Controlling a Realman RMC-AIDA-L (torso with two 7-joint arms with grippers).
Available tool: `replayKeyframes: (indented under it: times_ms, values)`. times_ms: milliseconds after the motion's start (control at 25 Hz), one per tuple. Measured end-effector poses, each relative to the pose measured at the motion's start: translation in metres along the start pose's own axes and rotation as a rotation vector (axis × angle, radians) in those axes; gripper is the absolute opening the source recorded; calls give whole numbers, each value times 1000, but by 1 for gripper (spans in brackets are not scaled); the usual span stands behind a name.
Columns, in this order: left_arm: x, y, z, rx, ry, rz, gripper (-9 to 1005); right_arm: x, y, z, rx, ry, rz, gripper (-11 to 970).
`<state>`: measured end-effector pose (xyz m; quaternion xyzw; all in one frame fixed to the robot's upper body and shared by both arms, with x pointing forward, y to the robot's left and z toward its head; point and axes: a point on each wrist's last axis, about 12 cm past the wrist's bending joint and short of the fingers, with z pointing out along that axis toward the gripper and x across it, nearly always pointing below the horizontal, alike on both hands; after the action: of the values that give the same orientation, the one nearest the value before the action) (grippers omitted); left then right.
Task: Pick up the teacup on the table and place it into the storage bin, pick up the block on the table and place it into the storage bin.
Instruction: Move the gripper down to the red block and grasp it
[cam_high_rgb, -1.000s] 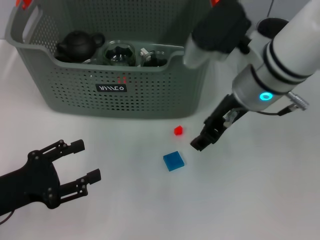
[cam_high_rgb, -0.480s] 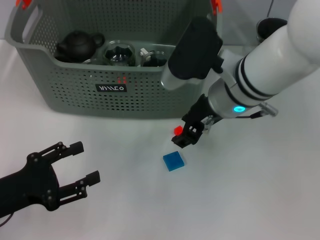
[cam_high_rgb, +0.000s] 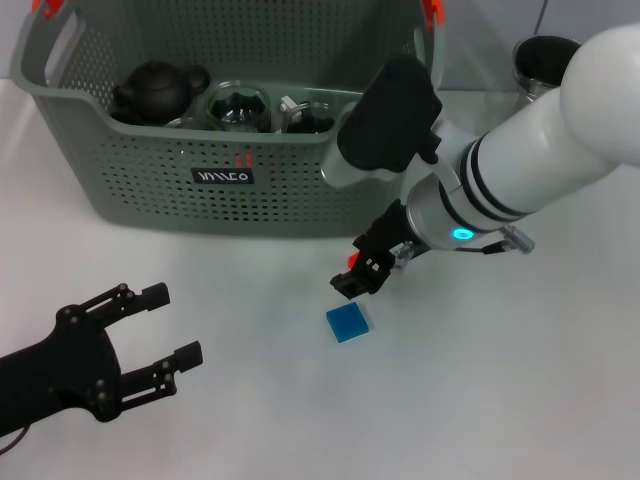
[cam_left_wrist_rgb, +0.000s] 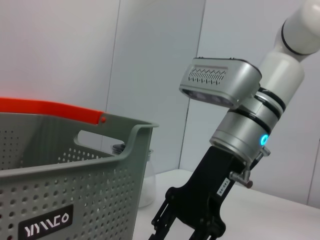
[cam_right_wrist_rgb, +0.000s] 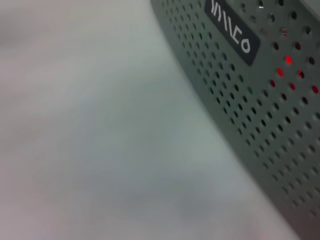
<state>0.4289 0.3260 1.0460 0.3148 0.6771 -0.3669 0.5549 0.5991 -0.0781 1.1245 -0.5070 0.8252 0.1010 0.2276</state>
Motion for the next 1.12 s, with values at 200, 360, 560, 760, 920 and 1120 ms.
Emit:
replayKeyframes:
  times_ms: [200,360,560,760,920,1120]
  values:
    - [0,0,1,1,-1,0,798,5,0,8,7,-2,10,610]
    - [0,1,1,1,-1,1,798,6,-1,12,4,-27,40,610]
    - [0,0,0,-1,1,-1,798,7,-3,15,10,-60,71,610]
    - [1,0,0,-3,1,-1,798,10,-2,22,11,-70,82,610]
    - [1,0,0,-4,2,-1,798,11,-3,24,14,-77,96,610]
    - [1,0,0,-4,2,-1,798,13,-4,26,19,-75,98,611]
